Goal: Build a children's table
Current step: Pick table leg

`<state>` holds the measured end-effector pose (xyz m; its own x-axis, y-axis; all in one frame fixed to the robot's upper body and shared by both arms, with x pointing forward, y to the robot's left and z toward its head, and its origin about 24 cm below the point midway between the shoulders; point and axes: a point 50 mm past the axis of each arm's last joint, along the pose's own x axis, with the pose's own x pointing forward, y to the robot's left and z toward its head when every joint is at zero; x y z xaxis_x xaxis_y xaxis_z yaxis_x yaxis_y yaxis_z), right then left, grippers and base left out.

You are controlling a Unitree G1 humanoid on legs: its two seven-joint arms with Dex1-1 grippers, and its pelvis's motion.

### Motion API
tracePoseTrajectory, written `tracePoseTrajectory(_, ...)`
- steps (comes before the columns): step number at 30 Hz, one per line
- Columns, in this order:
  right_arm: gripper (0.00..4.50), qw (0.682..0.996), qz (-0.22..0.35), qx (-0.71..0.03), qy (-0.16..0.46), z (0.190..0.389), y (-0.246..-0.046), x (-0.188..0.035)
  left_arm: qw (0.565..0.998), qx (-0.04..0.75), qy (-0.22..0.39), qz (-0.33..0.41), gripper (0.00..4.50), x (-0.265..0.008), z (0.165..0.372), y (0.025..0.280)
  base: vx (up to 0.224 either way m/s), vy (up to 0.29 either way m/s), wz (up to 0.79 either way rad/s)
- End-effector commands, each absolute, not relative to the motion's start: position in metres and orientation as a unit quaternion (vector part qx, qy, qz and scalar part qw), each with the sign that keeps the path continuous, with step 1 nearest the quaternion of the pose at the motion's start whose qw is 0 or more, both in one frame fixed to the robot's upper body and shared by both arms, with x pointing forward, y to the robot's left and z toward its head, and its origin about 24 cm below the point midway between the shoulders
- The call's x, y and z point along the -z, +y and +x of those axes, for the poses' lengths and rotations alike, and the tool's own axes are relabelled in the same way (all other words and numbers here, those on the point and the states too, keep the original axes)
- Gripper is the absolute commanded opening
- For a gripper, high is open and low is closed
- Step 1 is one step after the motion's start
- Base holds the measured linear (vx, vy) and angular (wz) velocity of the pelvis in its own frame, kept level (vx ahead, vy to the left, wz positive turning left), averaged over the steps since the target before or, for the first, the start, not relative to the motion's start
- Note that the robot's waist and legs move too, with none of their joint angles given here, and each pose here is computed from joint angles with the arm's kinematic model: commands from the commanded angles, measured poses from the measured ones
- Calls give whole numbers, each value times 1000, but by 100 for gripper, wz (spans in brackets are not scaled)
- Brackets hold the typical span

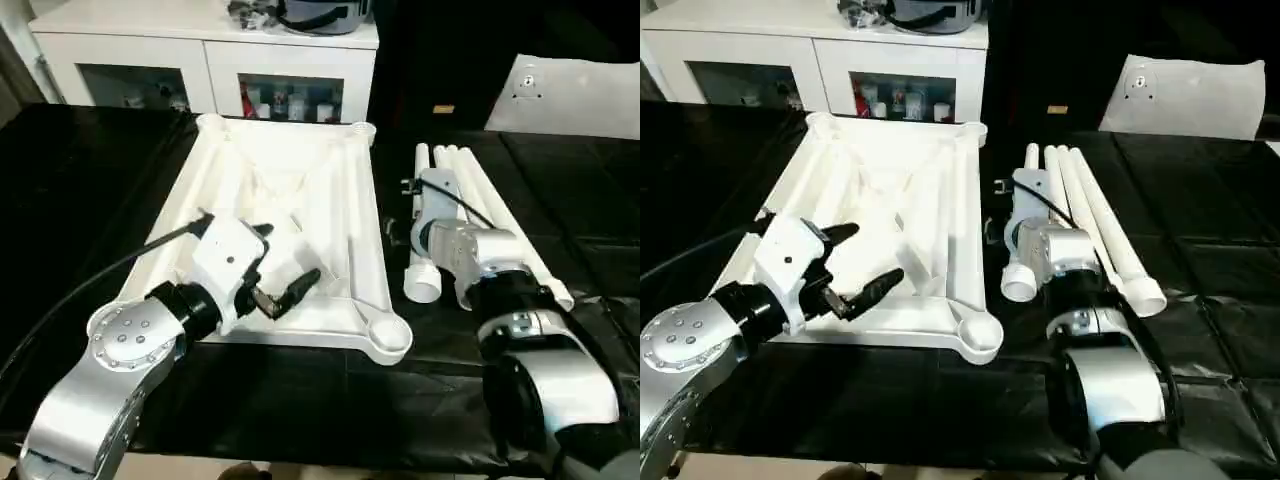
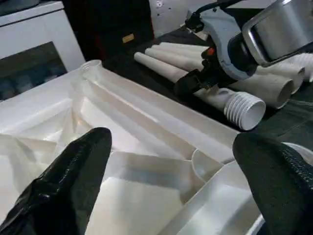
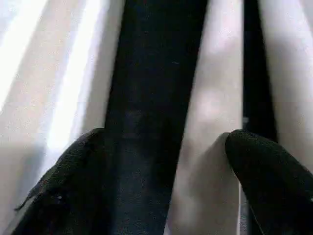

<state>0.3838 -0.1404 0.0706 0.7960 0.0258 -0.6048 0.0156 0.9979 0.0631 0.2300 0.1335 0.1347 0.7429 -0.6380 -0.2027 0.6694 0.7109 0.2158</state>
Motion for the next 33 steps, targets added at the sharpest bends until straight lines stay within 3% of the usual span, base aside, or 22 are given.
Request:
tracePoseTrajectory(1,363,941,47,2,334,383,-143,-66,919,366,61,135,450,-134,227,131,0,0,0)
tracePoseTrajectory(9,307,928,66,5,368,378,-144,-55,913,376,73,142,450,-131,226,128,0,0,0)
tracePoseTrajectory(13,307,923,79,3,378,377,-144,-52,910,380,82,142,450,-128,224,127,0,0,0)
tracePoseTrajectory(14,277,922,82,2,379,377,-144,-52,910,380,83,142,450,-128,224,127,0,0,0)
tracePoseTrajectory(16,272,918,93,1,385,376,-143,-50,909,381,88,145,450,-126,224,127,0,0,0)
tracePoseTrajectory(25,194,920,107,7,378,378,-146,-51,908,379,96,149,450,-124,224,127,0,0,0)
tracePoseTrajectory(33,184,933,117,13,340,382,-152,-60,913,366,93,156,450,-123,228,128,0,0,0)
